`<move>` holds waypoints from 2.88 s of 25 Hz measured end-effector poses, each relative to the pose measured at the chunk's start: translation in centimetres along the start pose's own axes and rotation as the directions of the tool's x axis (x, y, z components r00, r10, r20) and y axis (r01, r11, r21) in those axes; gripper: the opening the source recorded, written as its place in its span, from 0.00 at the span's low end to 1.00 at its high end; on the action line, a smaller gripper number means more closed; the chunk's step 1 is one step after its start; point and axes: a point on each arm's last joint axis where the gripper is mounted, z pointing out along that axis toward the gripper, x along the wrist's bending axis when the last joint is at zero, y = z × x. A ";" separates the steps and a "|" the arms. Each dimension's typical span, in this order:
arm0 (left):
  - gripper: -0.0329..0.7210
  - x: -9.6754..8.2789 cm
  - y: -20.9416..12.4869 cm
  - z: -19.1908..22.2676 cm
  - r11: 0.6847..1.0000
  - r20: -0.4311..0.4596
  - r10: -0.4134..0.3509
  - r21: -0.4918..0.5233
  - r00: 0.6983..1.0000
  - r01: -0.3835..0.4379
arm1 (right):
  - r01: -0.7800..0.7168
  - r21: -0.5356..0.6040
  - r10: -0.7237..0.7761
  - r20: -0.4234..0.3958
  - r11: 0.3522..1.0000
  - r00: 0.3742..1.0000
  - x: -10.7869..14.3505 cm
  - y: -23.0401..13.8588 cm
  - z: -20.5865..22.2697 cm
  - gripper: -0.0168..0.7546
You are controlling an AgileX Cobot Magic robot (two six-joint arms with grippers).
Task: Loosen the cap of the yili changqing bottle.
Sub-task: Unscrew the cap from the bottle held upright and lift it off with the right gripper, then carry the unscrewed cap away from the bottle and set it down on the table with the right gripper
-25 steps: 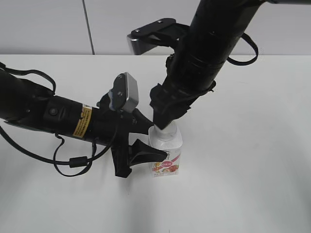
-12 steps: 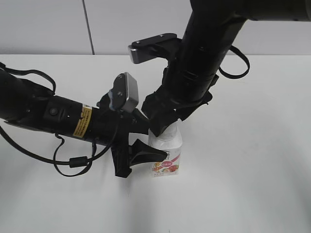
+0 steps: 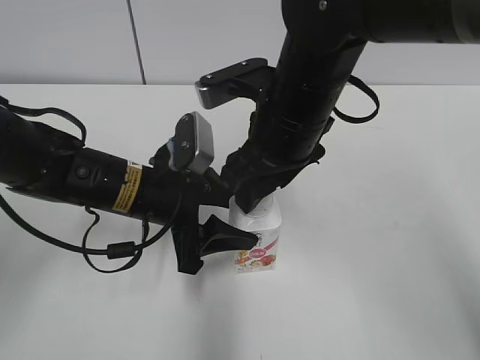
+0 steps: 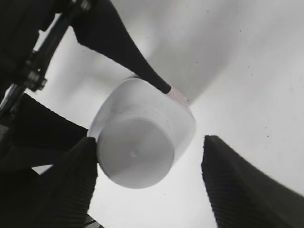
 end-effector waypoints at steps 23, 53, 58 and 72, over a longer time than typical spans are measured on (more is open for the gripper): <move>0.60 0.0 0.0 0.0 1.000 0.005 0.011 0.005 1.000 -0.011 | 0.729 -0.017 -0.729 -0.037 0.684 0.683 0.5 -0.1 0.0 0.52; 0.60 0.0 -0.1 -0.1 1.000 0.000 0.015 0.020 1.000 -0.015 | 0.859 -0.044 -0.860 0.000 0.511 0.511 0.4 -1.4 -5.1 0.52; 0.60 0.1 0.0 -0.1 1.000 -0.010 0.006 0.017 1.000 -0.006 | 0.700 -0.007 -0.700 -0.004 0.714 0.714 -3.8 -2.4 -6.1 0.52; 0.60 1.7 -0.3 -0.8 0.995 -0.141 -0.095 -0.026 0.985 0.092 | 0.298 -0.113 -0.279 0.160 0.948 0.947 -14.1 -4.8 -8.0 0.52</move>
